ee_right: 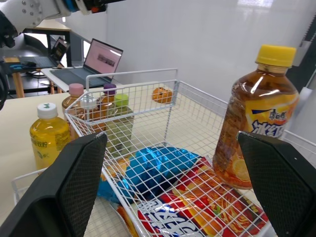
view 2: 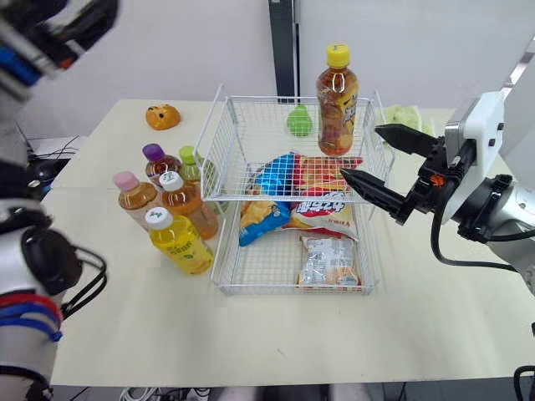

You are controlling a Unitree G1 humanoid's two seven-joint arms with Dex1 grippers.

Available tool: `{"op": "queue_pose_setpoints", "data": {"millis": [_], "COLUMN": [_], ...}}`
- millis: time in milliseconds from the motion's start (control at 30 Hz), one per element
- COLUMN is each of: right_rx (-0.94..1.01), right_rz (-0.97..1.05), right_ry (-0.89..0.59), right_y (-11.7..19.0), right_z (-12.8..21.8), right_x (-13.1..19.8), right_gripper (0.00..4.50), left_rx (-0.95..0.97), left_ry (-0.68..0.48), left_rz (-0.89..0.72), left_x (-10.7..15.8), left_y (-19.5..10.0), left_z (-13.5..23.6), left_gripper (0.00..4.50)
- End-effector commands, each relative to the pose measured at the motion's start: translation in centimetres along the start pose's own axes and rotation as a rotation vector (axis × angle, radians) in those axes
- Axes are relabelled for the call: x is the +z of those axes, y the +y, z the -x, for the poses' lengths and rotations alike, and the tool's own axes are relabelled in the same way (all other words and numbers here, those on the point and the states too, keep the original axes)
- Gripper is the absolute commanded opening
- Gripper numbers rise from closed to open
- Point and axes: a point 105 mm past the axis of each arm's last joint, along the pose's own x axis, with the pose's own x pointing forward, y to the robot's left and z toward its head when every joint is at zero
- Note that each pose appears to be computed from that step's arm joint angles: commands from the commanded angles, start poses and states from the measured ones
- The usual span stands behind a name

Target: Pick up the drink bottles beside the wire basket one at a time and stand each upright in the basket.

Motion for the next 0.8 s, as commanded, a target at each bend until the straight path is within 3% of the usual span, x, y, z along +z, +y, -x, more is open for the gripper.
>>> {"op": "queue_pose_setpoints", "data": {"millis": [33,167,367,467,667,800], "right_rx": [0.083,0.207,0.36,0.426,0.467,0.47], "right_rz": [0.025,-0.001,-0.025,-0.035,-0.032,-0.025], "right_ry": [-0.039,-0.056,-0.081,-0.086,-0.103,-0.105], "right_y": [0.7,1.5,2.0,2.2,2.2,2.2], "right_z": [-0.6,-1.9,-3.7,-4.3,-5.0,-5.2], "right_x": [1.0,1.0,1.0,0.8,0.7,0.6], "right_gripper": [4.5,4.5,4.5,4.5,4.5,4.5], "left_rx": [0.07,0.157,0.246,0.29,0.324,0.302], "left_ry": [-0.001,0.083,0.228,0.287,0.34,0.32], "left_rz": [-0.062,-0.045,0.061,0.102,0.147,0.176], "left_x": [0.0,-3.4,-7.2,-8.0,-8.3,-8.3], "left_y": [1.3,0.7,-3.7,-6.2,-8.9,-9.5], "left_z": [4.2,10.3,18.5,21.7,23.9,22.7], "left_gripper": [4.48,4.48,4.48,4.48,4.48,4.48]}}
